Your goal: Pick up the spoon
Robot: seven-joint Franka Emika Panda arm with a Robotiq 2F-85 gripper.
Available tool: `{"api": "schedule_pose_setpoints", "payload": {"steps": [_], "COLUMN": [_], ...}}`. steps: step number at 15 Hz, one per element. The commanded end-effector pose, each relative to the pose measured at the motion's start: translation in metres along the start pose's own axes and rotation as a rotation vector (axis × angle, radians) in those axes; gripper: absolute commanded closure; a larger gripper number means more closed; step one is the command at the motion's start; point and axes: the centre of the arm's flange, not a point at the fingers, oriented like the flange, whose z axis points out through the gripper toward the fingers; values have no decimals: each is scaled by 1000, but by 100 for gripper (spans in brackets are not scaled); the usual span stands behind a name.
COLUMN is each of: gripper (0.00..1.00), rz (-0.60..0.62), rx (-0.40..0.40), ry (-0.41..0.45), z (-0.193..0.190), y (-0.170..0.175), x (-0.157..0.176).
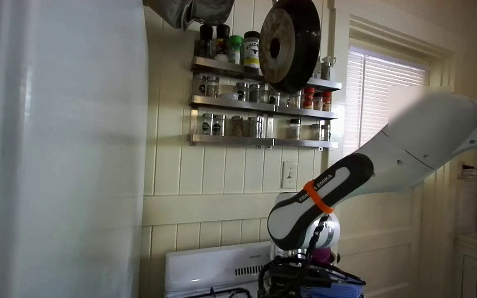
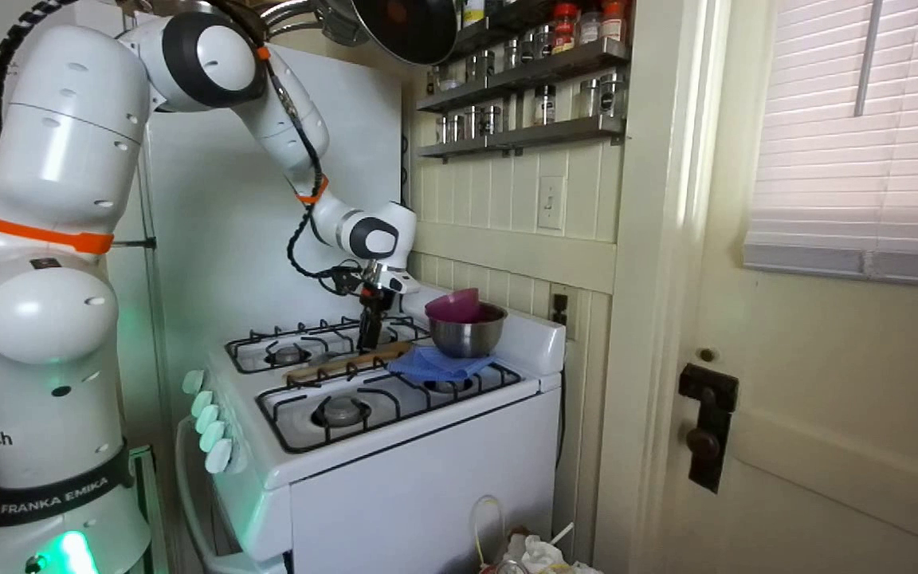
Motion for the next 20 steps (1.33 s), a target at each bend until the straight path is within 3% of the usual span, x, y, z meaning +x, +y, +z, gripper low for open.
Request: {"api": "schedule_pose_setpoints", "payload": {"steps": [1,6,8,11,17,20], "gripper": [65,99,95,100,100,100], "rz": [-17,-34,-44,-68,-128,-141], "rx": [-22,-17,-20,-36,-73,-72], "ry": [-16,-11,4,41,165,171], "z": [5,3,-4,-17,-48,-56], "y": [-4,-15,-19,-25,-31,-31], "x": [9,10,7,-7,-40,-40]}}
